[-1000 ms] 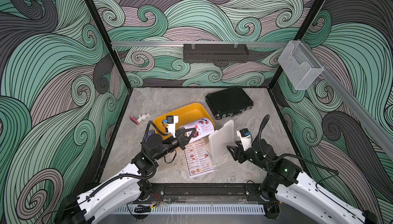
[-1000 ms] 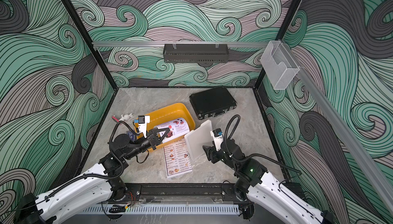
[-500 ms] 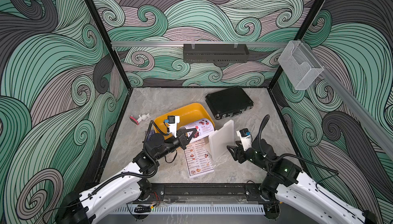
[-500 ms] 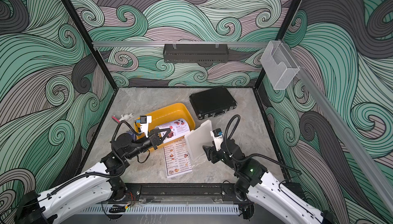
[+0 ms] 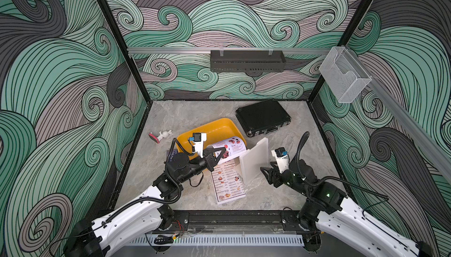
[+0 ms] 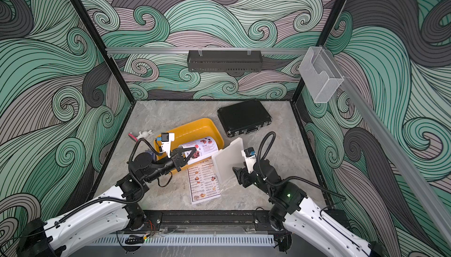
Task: Replace the menus in the menu holders
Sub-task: Insert the menu into the menu holder.
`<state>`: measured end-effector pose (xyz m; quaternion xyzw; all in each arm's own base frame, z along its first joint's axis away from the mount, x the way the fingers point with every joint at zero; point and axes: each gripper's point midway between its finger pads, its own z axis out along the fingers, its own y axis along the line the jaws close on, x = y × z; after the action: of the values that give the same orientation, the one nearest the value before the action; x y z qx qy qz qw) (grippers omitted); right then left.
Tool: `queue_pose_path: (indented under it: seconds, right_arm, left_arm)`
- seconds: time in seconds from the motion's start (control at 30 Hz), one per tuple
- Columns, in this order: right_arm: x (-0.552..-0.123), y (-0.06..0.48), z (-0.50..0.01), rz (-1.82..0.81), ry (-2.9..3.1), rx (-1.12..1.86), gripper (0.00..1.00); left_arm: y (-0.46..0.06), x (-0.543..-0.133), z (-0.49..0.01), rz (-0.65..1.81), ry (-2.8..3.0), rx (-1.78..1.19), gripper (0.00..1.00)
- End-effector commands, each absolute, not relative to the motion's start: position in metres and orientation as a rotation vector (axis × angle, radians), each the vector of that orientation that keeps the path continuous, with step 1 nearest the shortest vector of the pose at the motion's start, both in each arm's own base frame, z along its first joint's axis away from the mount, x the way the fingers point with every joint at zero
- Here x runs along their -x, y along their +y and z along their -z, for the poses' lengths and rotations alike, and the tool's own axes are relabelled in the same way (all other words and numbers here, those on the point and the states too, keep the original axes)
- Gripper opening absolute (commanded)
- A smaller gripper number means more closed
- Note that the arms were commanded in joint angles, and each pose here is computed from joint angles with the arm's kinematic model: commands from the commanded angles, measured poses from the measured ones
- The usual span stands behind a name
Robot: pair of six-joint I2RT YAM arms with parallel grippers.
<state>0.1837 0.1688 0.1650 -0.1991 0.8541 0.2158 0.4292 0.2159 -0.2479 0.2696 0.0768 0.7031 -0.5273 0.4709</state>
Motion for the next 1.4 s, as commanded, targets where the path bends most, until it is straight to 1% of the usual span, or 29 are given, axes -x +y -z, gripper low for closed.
queue_pose_path:
  seconds: [0.0,0.83,1.37]
  right_arm:
    - [-0.182,0.17,-0.177,-0.551,2.111,0.508,0.65]
    - [-0.183,0.171,-0.178,-0.555,2.107,0.509,0.65]
    - [-0.181,0.168,-0.179,-0.55,2.105,0.506,0.65]
  left_arm:
    - [-0.25,-0.215,-0.272,1.293,1.711,-0.201,0.0]
    - [-0.247,-0.21,-0.272,1.274,1.725,-0.224,0.0]
    - [-0.265,-0.215,-0.283,1.233,1.735,-0.357,0.0]
